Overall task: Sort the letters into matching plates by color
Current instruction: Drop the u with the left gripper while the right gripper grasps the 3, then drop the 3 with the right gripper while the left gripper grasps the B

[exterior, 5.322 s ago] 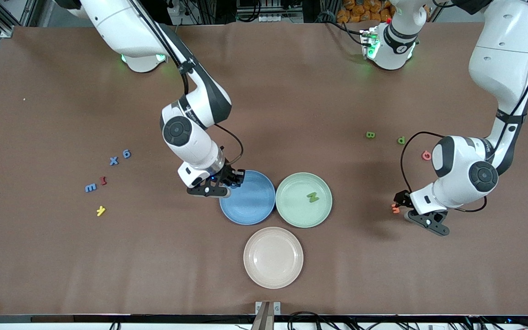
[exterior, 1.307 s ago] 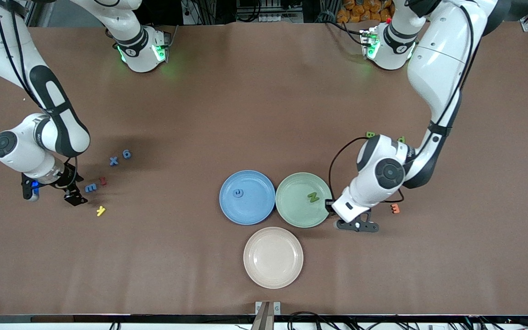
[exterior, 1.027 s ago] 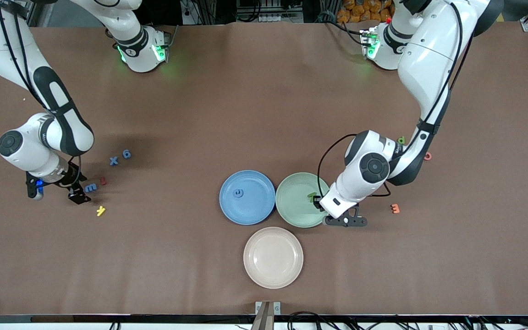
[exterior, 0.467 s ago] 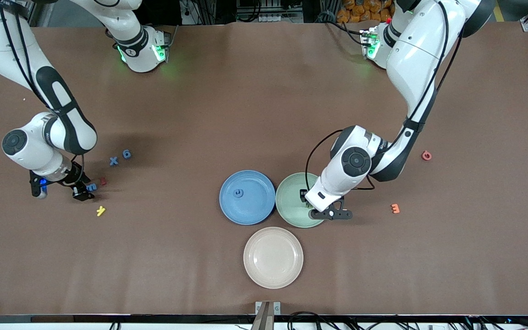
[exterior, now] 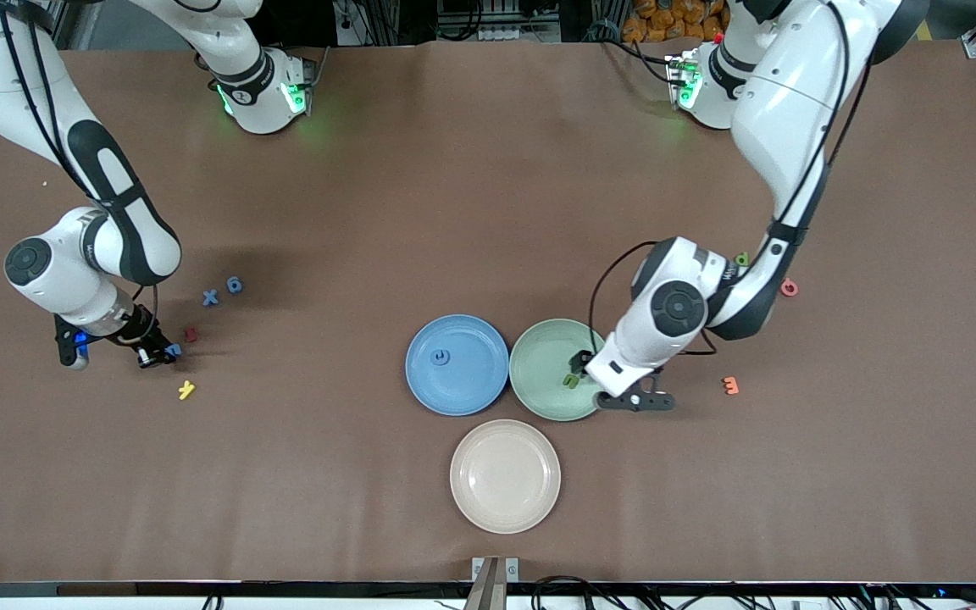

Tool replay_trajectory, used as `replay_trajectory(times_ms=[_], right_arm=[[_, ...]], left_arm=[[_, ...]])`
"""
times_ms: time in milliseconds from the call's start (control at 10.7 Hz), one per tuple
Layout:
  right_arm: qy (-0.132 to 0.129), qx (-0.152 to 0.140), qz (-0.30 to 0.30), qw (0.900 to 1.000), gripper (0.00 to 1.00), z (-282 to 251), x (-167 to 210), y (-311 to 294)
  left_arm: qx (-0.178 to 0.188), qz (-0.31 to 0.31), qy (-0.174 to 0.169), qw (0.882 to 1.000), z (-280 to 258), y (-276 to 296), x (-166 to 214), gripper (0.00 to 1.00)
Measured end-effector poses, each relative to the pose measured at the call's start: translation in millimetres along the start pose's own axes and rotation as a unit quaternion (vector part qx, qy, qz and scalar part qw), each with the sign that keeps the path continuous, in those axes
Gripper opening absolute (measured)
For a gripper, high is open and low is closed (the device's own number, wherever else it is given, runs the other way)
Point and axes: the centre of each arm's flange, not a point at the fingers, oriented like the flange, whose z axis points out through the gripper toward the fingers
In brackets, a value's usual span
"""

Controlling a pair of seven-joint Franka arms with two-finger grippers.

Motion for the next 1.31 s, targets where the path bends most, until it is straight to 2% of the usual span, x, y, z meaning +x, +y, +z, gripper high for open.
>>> replay_trajectory(times_ms=[187,373,747,1307], right_arm=[[0.0,0.0,-0.008,1.0,0.31,0,0,0],[0.0,0.0,-0.037,0.999,0.31,0,0,0],[-0.016,-0.011,-0.137,0.99,0.31,-2,0,0],[-0.028,-0.012,-0.199,0.98,0.27,-23,15,-24]], left_arm=[[0.01,0.005,-0.005,1.0,-11,-46,0,1.0],[0.021,0.011,-0.012,1.0,-26,-71,-15,1.0],[0.046,0.021,-0.039,0.998,-40,-104,-76,1.0],[0.035,0.01,-0.029,0.999,-5,-130,-158,1.0]])
